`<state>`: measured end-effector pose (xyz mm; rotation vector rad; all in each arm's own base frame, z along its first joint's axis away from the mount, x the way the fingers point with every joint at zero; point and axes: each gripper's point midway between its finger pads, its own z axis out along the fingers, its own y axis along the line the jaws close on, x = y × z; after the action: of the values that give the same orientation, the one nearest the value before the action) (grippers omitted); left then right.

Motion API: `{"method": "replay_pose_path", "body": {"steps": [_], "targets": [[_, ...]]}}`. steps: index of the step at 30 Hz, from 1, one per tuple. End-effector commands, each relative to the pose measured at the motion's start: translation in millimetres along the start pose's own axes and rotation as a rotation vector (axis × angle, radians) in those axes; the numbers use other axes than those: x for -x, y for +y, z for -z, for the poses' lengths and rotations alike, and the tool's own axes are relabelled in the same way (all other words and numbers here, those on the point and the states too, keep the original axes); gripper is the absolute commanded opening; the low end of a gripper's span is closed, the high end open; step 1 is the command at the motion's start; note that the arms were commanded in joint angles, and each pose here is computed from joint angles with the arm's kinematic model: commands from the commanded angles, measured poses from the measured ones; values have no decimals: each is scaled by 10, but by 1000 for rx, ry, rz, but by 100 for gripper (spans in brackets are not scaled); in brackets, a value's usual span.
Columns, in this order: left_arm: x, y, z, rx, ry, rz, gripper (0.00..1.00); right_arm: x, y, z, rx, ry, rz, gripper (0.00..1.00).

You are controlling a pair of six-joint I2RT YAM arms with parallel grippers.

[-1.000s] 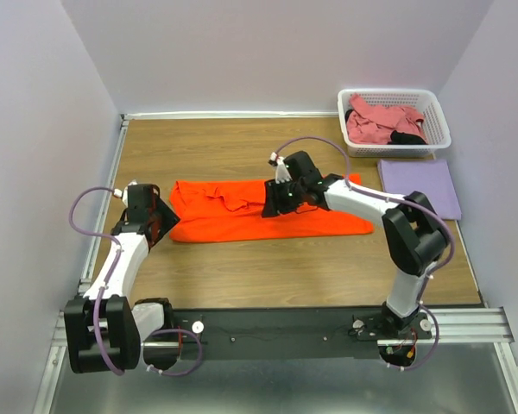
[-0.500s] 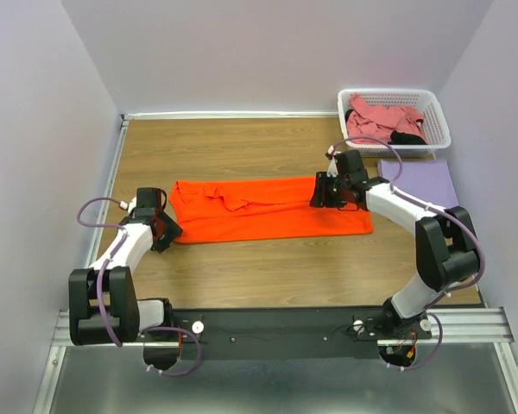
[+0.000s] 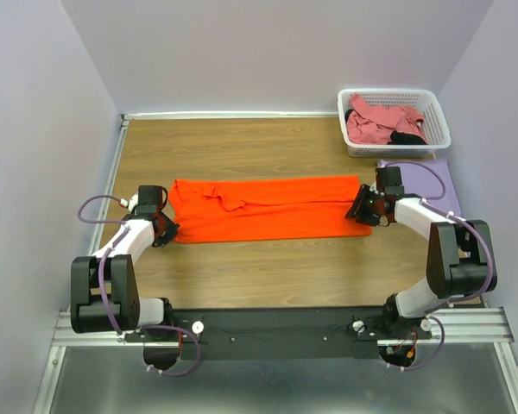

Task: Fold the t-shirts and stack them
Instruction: Fold the tshirt

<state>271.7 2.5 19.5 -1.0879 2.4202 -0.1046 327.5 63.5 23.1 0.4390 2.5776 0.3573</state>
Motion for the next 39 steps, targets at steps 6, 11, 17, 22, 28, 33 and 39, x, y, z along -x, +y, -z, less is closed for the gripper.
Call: {"method": "replay_pose_path", "body": {"steps": [6,11,17,22,28,33,39], "targets": [[152,261,-5,91,-58,60,4,-236,-610,41,-83,58,-278,49],[144,153,54,35,-39,53,22,-78,-429,106,19,49,-224,50],[258,42,277,-32,-85,49,60,171,-7,269,121,6,-63,52],[462,-80,615,-107,-184,52,66,242,864,350,183,-44,245,52],[886,-599,1080,-332,-321,-64,66,-60,1877,297,324,-24,577,52],[763,-984,1019,-510,-253,-119,66,-353,2589,126,446,-12,807,49],[714,-1395,800,-563,-183,-212,66,-520,3345,-32,561,-46,959,43]]}}
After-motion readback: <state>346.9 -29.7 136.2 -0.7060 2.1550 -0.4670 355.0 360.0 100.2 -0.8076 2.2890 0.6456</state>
